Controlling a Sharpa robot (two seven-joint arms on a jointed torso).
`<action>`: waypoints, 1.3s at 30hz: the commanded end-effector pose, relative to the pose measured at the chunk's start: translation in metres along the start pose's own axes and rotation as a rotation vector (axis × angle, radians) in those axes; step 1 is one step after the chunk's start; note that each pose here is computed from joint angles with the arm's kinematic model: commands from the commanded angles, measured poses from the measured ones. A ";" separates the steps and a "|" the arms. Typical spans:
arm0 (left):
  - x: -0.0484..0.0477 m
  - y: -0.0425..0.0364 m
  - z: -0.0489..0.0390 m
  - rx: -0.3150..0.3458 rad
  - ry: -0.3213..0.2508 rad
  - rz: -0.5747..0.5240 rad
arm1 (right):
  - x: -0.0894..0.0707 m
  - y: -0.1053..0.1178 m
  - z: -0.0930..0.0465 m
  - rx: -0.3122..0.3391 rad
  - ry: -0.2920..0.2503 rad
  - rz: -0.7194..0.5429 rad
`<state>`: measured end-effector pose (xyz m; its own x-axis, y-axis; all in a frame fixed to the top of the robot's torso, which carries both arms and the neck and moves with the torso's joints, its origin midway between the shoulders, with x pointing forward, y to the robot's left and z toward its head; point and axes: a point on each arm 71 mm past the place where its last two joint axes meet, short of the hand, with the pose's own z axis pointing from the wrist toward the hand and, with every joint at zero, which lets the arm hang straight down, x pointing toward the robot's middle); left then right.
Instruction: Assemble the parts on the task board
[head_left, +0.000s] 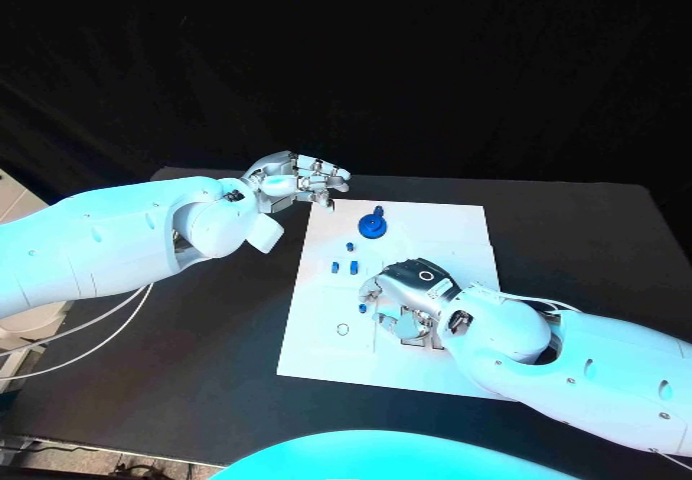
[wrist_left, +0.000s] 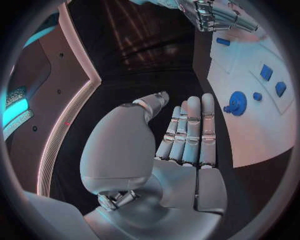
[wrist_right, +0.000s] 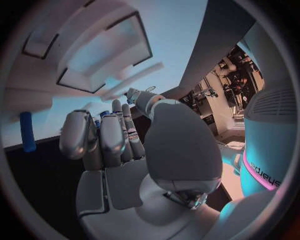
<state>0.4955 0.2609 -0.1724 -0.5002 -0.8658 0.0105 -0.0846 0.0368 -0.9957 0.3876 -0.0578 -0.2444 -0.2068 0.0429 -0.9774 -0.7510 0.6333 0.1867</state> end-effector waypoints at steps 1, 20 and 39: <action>0.0017 -0.0005 0.0000 -0.001 0.023 -0.012 | -0.009 -0.002 -0.006 0.009 -0.056 0.012; 0.0016 -0.0003 0.0005 0.000 0.028 -0.011 | -0.063 -0.088 -0.053 0.235 -0.070 0.019; 0.0019 -0.0002 0.0007 0.002 0.035 -0.013 | -0.054 -0.098 -0.043 0.238 0.009 -0.001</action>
<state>0.4958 0.2610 -0.1732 -0.5132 -0.8581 0.0156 -0.0921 0.0369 -0.9951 0.4467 -0.1570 -0.2020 -0.1840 0.0740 -0.9801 -0.5680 0.8058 0.1675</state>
